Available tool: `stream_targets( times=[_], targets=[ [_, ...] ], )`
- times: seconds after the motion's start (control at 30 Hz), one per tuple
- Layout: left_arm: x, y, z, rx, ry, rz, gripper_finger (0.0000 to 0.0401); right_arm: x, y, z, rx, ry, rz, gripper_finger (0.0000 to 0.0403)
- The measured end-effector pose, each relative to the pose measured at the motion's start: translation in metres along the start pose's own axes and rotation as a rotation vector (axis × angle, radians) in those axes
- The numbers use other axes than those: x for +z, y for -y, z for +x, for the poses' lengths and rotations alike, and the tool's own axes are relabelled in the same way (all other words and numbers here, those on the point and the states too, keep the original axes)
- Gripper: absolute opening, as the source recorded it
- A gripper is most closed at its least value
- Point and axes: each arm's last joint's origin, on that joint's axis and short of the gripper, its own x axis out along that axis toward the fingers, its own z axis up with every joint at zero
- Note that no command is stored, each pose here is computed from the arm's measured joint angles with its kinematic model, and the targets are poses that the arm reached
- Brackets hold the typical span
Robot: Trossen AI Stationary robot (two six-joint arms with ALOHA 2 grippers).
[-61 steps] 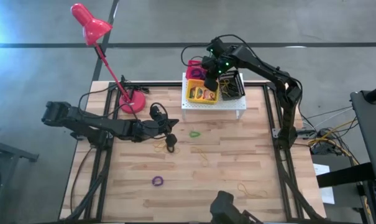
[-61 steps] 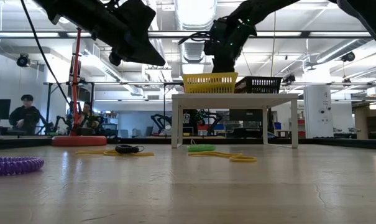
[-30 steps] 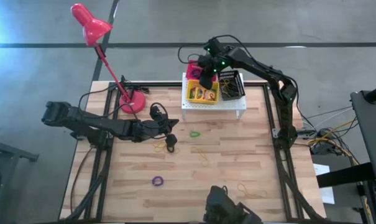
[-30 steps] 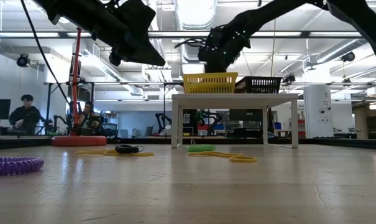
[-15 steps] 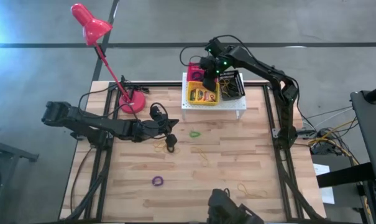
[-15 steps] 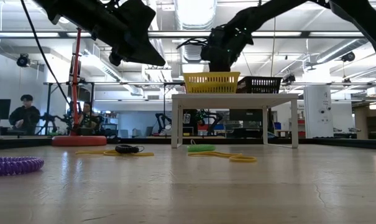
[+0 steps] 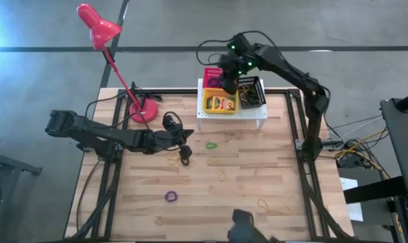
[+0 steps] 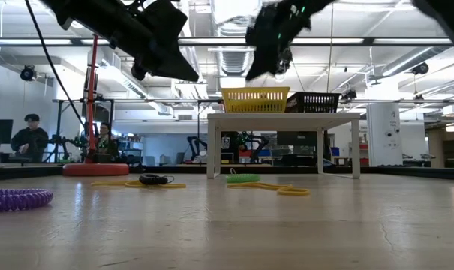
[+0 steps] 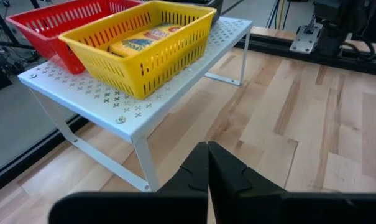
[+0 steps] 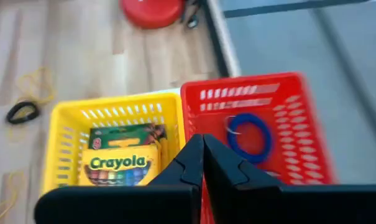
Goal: Pick & Place Office Desk Supplies
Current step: Put the yellow rubber band into the black bin on the shelf
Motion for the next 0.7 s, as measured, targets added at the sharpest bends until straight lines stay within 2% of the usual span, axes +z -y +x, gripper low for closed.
stream_targets(
  times=[0.2, 0.33, 0.43, 0.53, 0.7],
  targets=[
    [-0.001, 0.0, 0.0, 0.001, -0.005, 0.007, 0.0001, 0.009, -0.067, -0.041, -0.226, -0.017, -0.065, 0.0008],
    [-0.001, 0.0, 0.0, 0.001, -0.004, 0.027, 0.0001, -0.014, -0.104, -0.06, -0.303, -0.093, -0.009, 0.0008],
    [-0.001, 0.0, 0.0, 0.001, -0.004, 0.035, 0.0001, -0.041, -0.11, -0.073, -0.446, -0.154, 0.099, 0.0008],
    [-0.001, 0.0, 0.0, 0.002, -0.003, 0.063, 0.0001, -0.071, -0.105, -0.086, -0.565, -0.181, 0.219, 0.0008],
    [-0.002, -0.001, 0.0, 0.007, -0.013, 0.089, 0.0001, -0.111, -0.117, -0.106, -0.603, -0.122, 0.354, 0.0008]
  ],
)
